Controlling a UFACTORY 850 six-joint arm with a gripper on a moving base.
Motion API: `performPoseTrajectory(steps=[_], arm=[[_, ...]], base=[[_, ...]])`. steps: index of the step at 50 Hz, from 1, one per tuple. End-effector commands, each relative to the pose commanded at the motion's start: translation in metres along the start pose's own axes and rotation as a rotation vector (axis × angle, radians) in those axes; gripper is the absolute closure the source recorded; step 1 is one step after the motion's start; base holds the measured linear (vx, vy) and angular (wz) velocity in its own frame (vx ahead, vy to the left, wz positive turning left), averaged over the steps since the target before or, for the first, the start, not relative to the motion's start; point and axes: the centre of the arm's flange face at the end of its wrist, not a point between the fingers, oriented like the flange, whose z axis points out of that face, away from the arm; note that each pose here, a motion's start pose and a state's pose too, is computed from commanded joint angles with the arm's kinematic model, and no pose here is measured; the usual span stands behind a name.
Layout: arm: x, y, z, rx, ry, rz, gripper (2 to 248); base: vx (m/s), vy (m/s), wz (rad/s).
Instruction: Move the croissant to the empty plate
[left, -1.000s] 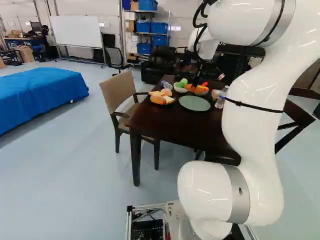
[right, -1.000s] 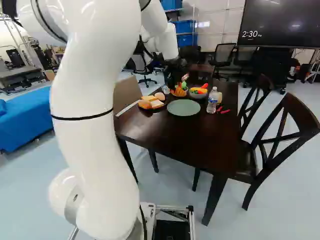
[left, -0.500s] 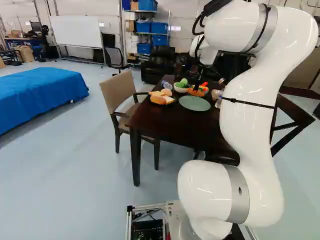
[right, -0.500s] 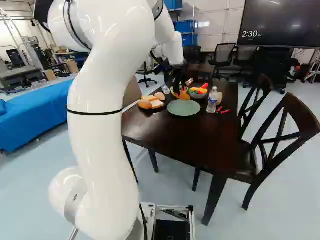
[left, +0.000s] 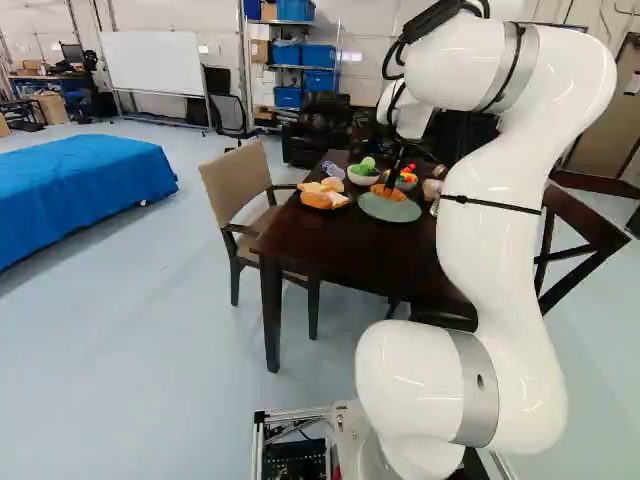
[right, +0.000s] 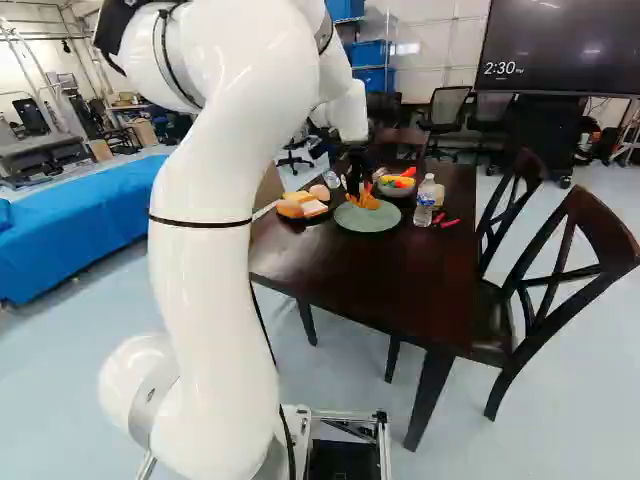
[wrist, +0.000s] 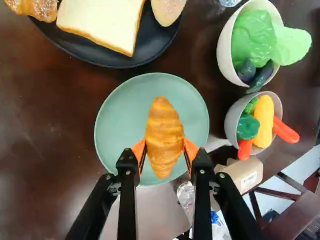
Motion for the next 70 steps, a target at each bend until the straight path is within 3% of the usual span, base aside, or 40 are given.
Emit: performPoseTrajectory(steps=[18,28,29,33,34,38,39,44,45,70], arm=[[-0.001,-0.002,0.027,0.034,-0.011,0.000,131],[-0.001,-0.002,0.027,0.034,-0.011,0.000,129],[-0.001,-0.002,0.027,0.034,-0.011,0.000,102],[-0.001,-0.002,0.027,0.034,-0.011,0.000,102],[-0.001,-0.002,0.027,0.034,-0.011,0.000,70],[-0.001,-0.002,0.027,0.034,-0.011,0.000,70],[-0.001,-0.002,0.027,0.034,-0.011,0.000,36],[-0.001,-0.002,0.027,0.034,-0.011,0.000,36],[-0.001,-0.002,0.027,0.034,-0.011,0.000,5],[0.000,0.000,-0.002,-0.002,0.001,0.000,3]], base=[[0.000,0.000,0.000],[0.000,0.000,0.000],[0.000,0.000,0.000],[0.000,0.000,0.000],[0.000,0.000,0.000],[0.000,0.000,0.000],[0.000,0.000,0.000],[0.000,0.000,0.000],[0.000,0.000,0.000],[0.000,0.000,0.000]])
